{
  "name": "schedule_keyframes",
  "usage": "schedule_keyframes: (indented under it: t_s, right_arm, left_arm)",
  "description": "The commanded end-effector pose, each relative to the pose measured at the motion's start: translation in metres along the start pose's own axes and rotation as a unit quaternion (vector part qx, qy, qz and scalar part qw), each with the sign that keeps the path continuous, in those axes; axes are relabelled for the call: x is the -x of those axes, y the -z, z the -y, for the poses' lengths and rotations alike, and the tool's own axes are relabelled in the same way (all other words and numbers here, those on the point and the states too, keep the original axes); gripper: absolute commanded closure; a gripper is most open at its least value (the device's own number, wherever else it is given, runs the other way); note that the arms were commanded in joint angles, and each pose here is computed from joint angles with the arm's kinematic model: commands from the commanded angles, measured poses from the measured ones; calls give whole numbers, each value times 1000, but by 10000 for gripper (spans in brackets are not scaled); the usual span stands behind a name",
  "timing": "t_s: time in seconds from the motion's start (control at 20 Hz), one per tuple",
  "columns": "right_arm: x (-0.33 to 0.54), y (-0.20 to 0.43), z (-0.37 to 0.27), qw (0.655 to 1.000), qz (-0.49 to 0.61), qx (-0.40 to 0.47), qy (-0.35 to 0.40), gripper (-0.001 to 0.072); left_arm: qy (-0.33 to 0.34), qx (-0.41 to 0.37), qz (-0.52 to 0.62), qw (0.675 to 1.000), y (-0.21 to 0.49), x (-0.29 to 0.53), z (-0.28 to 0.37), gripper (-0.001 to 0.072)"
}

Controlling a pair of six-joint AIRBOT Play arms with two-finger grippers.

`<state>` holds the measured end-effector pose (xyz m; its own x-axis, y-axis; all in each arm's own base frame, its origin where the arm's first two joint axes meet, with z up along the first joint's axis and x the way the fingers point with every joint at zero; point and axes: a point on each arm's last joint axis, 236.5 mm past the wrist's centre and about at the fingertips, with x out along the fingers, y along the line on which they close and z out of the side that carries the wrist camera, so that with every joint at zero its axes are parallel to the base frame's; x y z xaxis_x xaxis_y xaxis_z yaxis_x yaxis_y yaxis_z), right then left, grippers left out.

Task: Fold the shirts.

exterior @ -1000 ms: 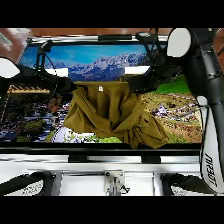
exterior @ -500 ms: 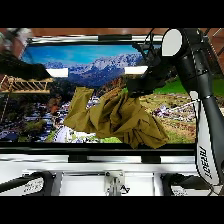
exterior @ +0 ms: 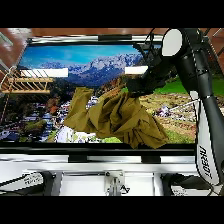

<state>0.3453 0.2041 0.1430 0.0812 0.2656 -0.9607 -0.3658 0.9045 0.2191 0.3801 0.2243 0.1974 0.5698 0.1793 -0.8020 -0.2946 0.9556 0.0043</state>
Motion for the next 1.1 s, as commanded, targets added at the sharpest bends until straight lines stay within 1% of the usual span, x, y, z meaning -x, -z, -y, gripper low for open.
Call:
schedule_keyframes:
  t_s: [0.0,0.1,0.2,0.25,0.3,0.55,0.6,0.65,0.7,0.8,1.05]
  right_arm:
    - [-2,-5,0,1000,8,0,-2,657]
    - [-8,-8,1,1000,4,-2,-1,657]
    - [-17,-10,2,1000,-5,-5,-1,656]
    - [-22,-11,3,1000,-10,-9,-1,656]
    - [-27,-11,4,1000,-16,-11,-1,656]
    - [-35,-13,2,1000,-23,-11,-9,656]
    - [-35,-13,2,1000,-23,-11,-9,656]
    - [-35,-13,2,1000,-23,-11,-9,656]
    - [-35,-13,2,1000,-22,-10,-9,656]
    - [-35,-16,2,1000,-17,-7,-9,656]
    - [-35,-19,1,1000,-11,-8,-10,656]
  left_arm:
    - [-81,3,-53,995,31,-12,-76,106]
    - [-83,2,-87,993,44,-32,-84,112]
    - [-78,-17,-105,991,48,-51,-83,115]
    - [-73,-26,-109,991,48,-58,-80,224]
    - [-71,-39,-111,991,51,-64,-79,264]
    - [-91,-57,-174,979,108,-98,-104,255]
    - [-97,-67,-181,976,116,-105,-107,220]
    - [-105,-78,-179,975,119,-113,-111,168]
    - [-111,-82,-167,976,117,-121,-114,159]
    - [-117,-86,-155,977,115,-135,-120,159]
    - [-97,-93,-193,972,141,-177,-123,172]
